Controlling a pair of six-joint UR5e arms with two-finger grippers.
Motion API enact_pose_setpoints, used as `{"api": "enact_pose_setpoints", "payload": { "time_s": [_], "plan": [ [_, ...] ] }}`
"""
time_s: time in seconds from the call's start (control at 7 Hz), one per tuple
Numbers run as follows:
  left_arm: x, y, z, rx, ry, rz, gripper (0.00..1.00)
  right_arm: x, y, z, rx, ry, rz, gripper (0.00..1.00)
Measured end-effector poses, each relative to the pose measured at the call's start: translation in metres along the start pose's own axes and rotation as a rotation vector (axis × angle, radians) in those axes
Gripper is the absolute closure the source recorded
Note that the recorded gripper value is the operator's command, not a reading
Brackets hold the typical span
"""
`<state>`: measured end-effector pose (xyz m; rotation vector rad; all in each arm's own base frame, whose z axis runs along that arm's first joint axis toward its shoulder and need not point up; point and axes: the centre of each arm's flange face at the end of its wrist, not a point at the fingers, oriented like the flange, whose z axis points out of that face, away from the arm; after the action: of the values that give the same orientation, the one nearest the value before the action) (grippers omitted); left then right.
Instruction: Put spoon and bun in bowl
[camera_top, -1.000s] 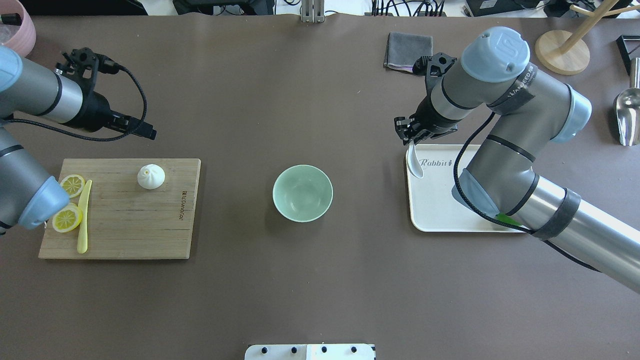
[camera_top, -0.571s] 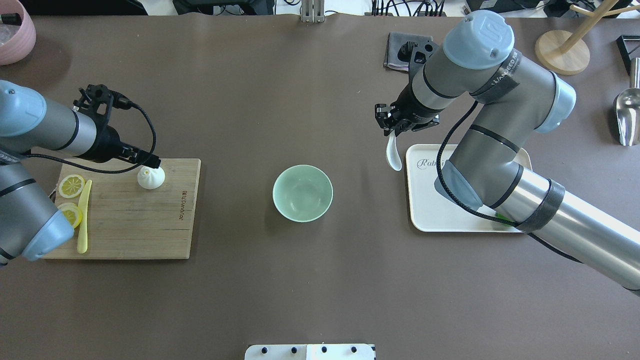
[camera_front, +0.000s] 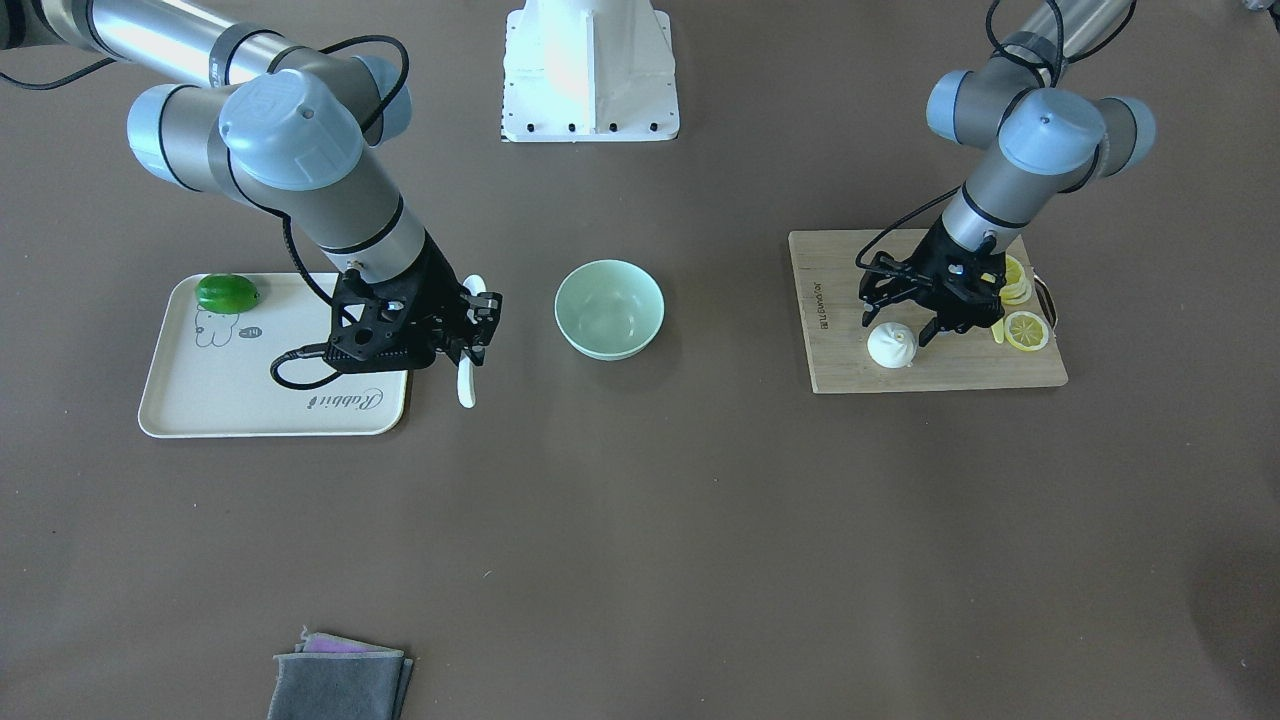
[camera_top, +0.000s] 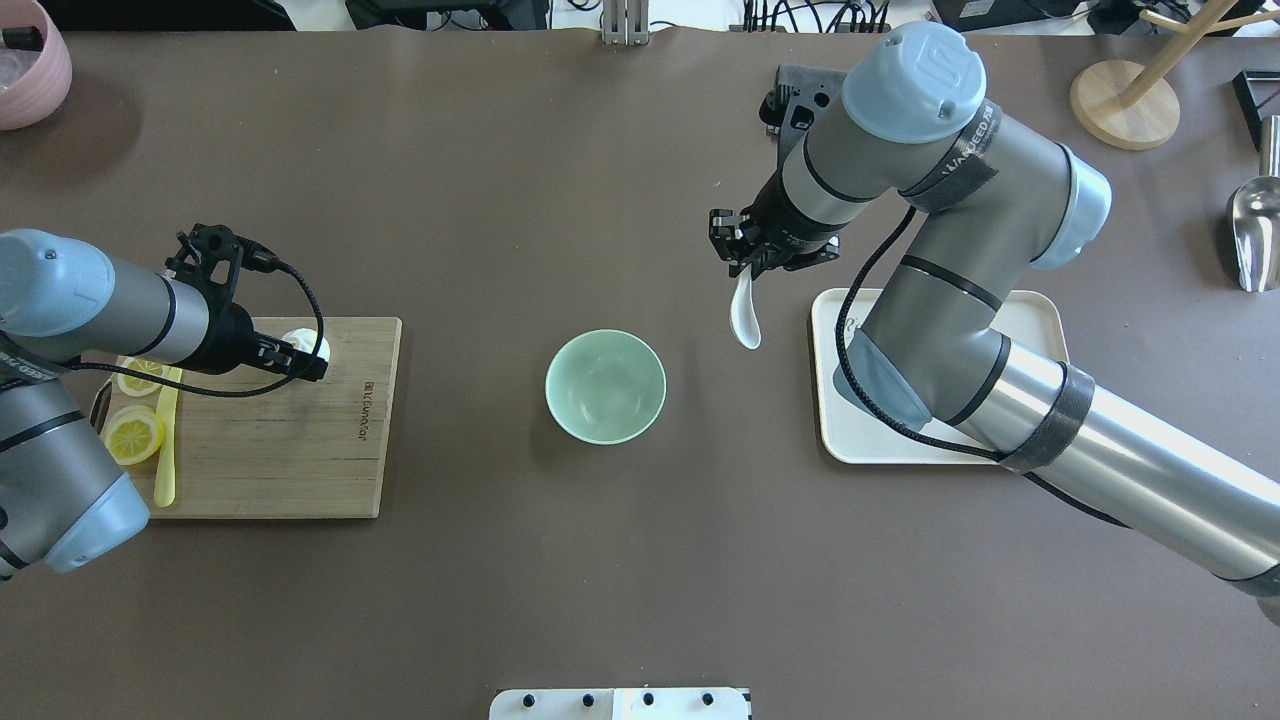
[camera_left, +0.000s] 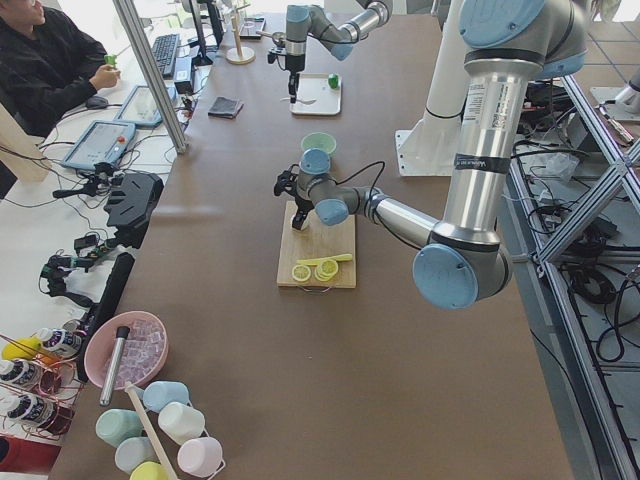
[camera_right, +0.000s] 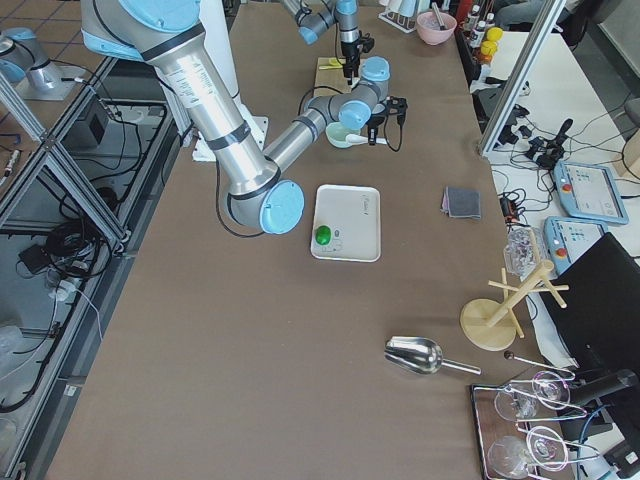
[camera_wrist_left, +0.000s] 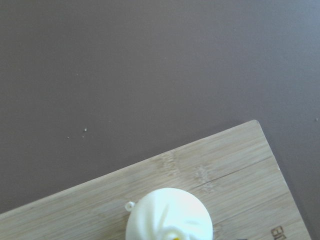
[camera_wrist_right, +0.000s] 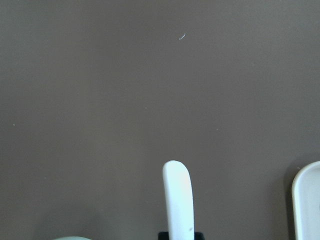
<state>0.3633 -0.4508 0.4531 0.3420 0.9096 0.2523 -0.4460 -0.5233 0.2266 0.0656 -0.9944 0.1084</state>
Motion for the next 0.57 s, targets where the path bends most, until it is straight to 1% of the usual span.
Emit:
{"api": "enact_pose_setpoints", "payload": {
  "time_s": [0.29, 0.57],
  "plan": [
    [-0.005, 0.000, -0.001, -0.001, -0.008, -0.004, 1.00, -0.024, 0.012, 0.001, -0.009, -0.019, 0.015, 1.00],
    [-0.010, -0.016, -0.026, 0.038, 0.004, -0.020, 1.00, -0.049, 0.031, 0.009, -0.015, -0.028, 0.024, 1.00]
  ]
}}
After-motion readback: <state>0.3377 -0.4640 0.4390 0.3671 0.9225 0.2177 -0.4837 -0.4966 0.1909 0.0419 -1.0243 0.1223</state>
